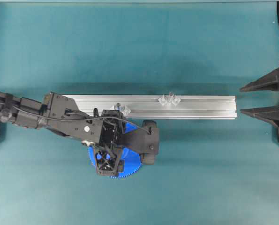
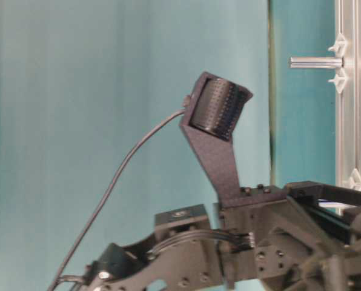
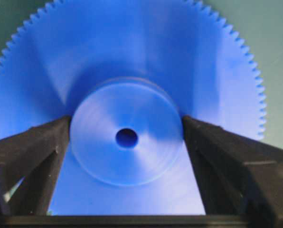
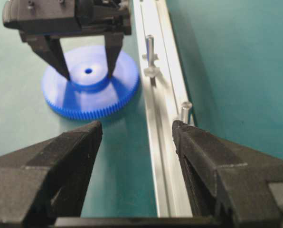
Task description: Insert the large gear onto the shaft.
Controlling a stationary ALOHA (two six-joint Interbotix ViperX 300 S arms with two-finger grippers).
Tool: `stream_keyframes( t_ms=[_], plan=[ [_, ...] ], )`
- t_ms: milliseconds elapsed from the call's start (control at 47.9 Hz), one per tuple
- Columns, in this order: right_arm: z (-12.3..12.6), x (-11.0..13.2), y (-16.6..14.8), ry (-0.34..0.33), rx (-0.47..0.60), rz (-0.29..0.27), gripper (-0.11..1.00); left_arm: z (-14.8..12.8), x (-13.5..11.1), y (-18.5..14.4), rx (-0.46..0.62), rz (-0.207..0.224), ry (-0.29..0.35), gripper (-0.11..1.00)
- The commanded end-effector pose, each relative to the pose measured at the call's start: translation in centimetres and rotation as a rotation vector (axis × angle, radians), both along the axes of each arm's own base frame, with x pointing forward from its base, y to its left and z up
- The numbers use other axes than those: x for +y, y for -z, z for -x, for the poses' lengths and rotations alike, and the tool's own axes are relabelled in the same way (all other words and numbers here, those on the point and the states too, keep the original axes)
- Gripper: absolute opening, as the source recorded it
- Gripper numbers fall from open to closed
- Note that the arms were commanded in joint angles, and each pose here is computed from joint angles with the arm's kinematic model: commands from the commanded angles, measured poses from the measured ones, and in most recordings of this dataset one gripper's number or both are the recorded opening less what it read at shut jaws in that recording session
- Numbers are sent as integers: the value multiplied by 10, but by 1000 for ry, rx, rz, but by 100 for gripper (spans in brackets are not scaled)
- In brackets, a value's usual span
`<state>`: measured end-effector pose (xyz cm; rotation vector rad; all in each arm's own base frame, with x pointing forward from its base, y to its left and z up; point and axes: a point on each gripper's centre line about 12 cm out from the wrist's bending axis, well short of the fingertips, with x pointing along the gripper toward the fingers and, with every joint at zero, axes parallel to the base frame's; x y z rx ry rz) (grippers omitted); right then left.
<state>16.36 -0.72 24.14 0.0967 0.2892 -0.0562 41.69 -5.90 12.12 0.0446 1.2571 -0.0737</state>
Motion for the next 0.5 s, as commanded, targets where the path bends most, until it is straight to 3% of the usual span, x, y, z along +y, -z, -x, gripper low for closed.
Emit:
stream_keyframes(
  t_ms=[0,480],
  plan=[
    [-2,0,-4,3,-14,-10,70,-2,-2,-3,-20,4,2,94],
    [-1,0,-4,1,-14,-10,70,4,-1,9,-1,7,-15,91]
  ],
)
